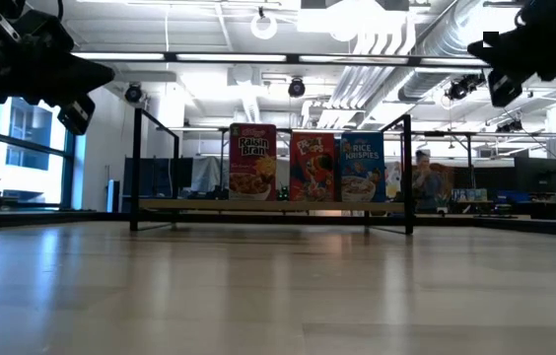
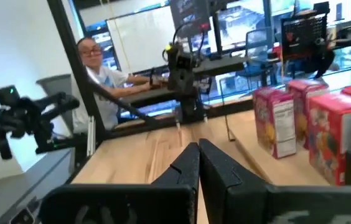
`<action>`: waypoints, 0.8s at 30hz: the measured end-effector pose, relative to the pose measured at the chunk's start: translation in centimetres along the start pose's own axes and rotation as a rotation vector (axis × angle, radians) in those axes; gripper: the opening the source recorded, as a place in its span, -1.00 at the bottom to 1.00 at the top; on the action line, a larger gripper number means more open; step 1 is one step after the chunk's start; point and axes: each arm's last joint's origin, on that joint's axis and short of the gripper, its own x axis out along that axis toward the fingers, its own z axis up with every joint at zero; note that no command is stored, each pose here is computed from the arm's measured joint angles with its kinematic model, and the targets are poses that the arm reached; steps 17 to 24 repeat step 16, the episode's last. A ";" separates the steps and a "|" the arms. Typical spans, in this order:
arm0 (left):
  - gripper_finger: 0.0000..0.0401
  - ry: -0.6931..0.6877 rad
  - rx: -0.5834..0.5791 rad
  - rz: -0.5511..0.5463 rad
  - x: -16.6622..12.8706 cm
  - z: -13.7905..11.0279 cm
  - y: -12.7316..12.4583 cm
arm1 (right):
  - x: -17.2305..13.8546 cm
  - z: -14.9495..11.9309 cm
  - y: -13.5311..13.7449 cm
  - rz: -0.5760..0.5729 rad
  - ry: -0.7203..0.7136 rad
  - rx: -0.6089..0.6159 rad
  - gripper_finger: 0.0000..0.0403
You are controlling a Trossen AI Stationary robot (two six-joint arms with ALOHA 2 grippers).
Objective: Stack cereal on shelf
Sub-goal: Return to Home Position
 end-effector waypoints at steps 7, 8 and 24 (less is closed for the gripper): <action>-1.00 0.002 0.000 0.001 0.0 0.0 0.0 | 0.5 -2.7 -0.4 0.016 0.055 -0.030 -1.00; -1.00 0.001 0.000 0.001 0.0 0.0 0.0 | 0.5 -3.0 -0.5 0.014 0.065 -0.038 -1.00; -1.00 0.002 0.000 0.001 0.0 0.0 0.0 | 0.7 -3.6 -0.6 0.019 0.067 -0.101 -1.00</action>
